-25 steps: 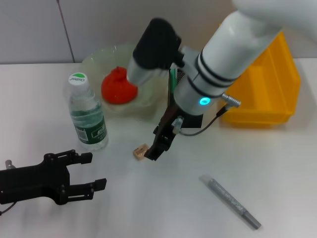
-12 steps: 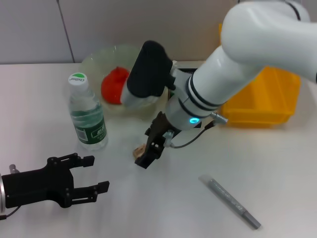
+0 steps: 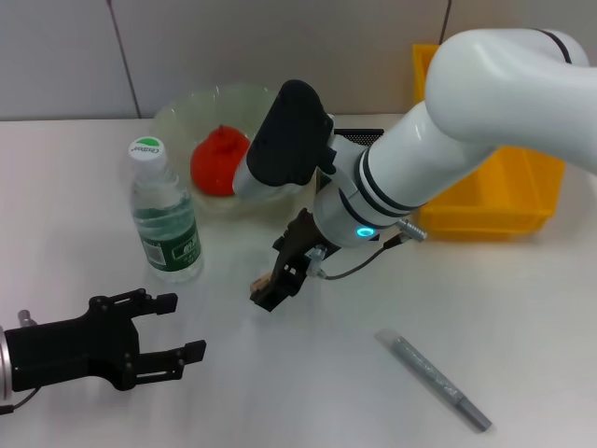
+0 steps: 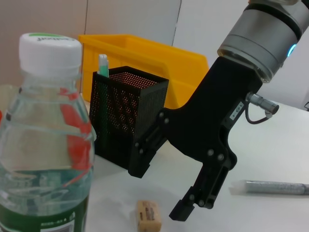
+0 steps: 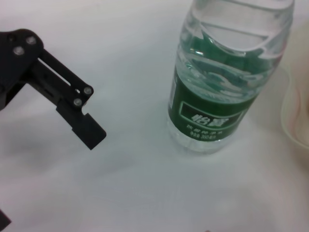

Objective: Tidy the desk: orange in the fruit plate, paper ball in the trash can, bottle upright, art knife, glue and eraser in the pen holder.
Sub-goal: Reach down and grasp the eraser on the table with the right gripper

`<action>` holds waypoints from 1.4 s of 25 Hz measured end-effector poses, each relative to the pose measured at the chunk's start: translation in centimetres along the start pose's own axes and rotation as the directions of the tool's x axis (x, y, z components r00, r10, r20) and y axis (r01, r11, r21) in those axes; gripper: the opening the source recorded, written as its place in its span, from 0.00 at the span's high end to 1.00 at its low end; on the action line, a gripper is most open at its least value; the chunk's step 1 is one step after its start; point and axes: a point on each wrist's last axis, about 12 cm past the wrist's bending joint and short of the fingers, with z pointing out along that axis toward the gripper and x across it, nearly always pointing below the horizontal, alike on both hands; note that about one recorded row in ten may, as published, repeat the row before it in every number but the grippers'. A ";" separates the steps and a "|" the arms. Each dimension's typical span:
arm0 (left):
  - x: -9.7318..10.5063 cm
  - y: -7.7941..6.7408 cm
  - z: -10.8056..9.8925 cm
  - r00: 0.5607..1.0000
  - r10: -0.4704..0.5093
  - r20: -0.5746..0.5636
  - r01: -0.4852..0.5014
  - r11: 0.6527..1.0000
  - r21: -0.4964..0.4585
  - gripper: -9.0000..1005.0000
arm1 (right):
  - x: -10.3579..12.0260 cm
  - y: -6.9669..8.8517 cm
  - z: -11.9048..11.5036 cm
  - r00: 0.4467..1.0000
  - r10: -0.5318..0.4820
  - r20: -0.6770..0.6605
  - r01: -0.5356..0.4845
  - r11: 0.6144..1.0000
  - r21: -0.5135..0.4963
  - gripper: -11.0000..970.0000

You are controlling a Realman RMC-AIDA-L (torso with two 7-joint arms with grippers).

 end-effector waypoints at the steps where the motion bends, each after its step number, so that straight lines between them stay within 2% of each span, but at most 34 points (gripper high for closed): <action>1: 0.0 0.0 0.1 1.000 -0.001 0.001 0.001 1.000 0.002 0.19 | 0.0 0.0 0.0 1.000 0.009 0.002 -0.009 1.000 0.001 0.14; 10: -0.1 0.0 0.2 1.000 -0.001 0.002 0.001 1.000 0.005 0.19 | 0.1 0.2 0.5 0.988 0.154 0.004 -0.154 0.988 0.021 0.14; 22: 0.0 -0.1 0.3 1.000 -0.002 0.003 0.002 1.000 0.007 0.19 | -0.2 0.4 0.7 0.958 0.287 -0.003 -0.287 0.958 -0.001 0.14; 35: 0.2 -0.2 0.3 1.000 -0.006 0.003 0.006 1.000 0.012 0.19 | 0.1 0.7 1.0 0.950 0.313 -0.021 -0.313 0.950 0.006 0.16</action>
